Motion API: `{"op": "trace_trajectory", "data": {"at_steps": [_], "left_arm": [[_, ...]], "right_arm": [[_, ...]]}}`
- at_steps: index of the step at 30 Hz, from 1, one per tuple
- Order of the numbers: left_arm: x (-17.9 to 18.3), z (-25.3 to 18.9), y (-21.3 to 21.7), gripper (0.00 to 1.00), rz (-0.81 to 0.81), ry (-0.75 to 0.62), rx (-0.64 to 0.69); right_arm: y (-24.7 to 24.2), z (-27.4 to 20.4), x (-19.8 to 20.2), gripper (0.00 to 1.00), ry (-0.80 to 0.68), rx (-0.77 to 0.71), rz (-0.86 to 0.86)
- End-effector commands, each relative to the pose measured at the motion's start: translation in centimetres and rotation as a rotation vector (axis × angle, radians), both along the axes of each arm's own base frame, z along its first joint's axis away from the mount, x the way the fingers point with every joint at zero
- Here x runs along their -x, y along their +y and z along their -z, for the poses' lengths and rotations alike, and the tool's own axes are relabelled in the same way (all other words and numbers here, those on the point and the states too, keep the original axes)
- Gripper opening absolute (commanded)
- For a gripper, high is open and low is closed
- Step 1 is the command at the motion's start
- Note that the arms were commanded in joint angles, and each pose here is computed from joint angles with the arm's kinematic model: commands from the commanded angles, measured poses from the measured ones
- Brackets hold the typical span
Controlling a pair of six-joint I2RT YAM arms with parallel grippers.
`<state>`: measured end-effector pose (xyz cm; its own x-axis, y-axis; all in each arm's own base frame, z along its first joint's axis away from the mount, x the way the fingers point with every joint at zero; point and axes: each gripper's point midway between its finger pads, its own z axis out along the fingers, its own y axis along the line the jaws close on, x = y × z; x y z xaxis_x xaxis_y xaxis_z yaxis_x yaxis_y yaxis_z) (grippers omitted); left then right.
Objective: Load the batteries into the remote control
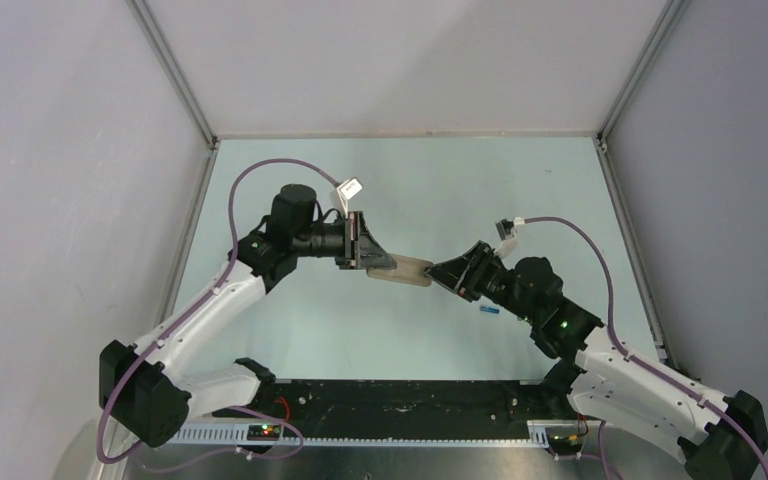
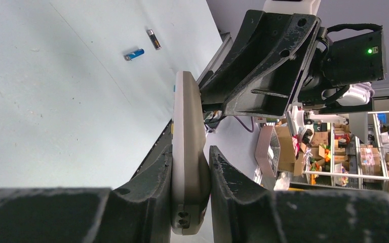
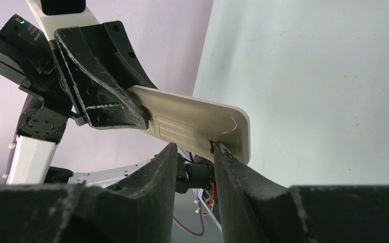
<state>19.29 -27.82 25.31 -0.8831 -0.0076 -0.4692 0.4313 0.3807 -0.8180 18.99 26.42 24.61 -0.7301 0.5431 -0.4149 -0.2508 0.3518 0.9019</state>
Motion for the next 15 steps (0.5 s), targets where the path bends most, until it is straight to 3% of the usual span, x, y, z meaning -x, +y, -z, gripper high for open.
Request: {"op": "trace_trajectory", "data": {"at_steps": [1, 15], "left_arm": [[0.1, -1.8, -0.5, 0.0, 0.026, -0.041, 0.046], [1.1, -4.1, -0.7, 0.0, 0.063, -0.092, 0.084]], "right_arm": [[0.1, -0.4, -0.4, 0.37, -0.009, 0.012, 0.008], [1.5, 0.6, -1.1, 0.38, -0.01, 0.033, -0.011]]}}
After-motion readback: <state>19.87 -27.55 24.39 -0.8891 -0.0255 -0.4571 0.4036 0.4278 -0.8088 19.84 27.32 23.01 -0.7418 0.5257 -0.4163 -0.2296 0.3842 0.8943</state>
